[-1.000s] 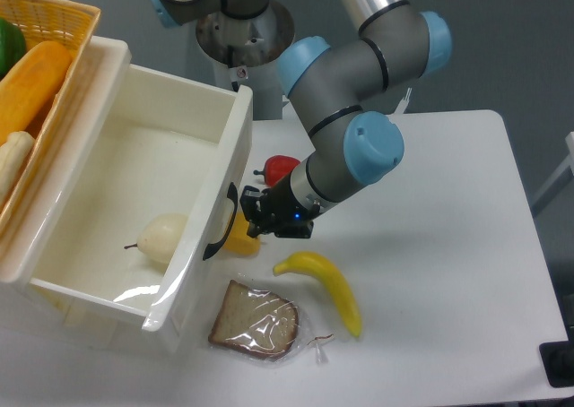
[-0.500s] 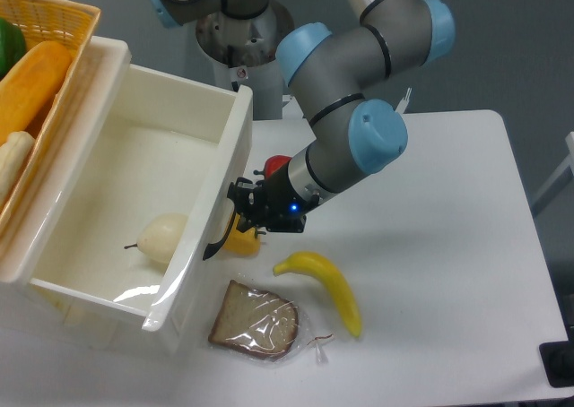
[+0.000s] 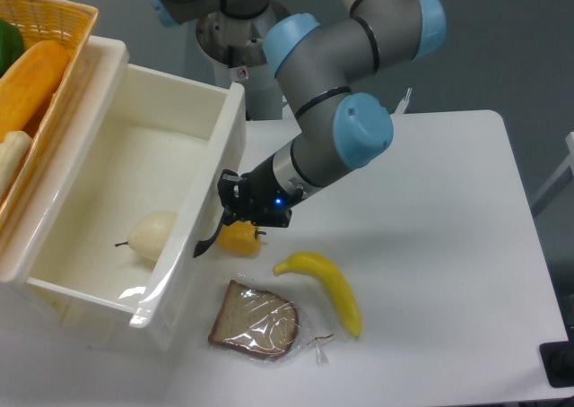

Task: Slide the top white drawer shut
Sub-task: 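Push the drawer front into the cabinet with the gripper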

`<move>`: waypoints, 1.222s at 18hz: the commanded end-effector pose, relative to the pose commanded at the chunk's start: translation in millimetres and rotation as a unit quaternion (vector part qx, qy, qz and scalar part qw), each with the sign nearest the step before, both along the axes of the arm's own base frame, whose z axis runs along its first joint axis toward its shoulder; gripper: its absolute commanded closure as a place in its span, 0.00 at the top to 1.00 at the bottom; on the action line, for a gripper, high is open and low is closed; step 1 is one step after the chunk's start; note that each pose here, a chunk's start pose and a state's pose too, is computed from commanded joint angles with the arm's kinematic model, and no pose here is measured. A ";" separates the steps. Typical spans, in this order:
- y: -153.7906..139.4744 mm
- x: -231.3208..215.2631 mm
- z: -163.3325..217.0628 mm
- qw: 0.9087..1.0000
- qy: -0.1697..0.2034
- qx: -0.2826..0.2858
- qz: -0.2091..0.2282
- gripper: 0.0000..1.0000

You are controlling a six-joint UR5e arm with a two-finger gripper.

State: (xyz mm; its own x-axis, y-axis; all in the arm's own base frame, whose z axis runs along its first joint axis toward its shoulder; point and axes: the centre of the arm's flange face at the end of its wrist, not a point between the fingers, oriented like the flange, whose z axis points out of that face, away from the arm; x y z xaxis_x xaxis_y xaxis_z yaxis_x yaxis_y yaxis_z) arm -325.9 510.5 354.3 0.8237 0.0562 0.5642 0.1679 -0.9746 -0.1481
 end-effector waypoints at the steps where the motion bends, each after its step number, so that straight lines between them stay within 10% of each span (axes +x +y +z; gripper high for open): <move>1: -0.6 2.1 1.2 1.000 0.000 0.000 -0.001 0.00; 22: 41.9 103.6 -5.5 0.998 -0.013 -0.016 -0.061 0.00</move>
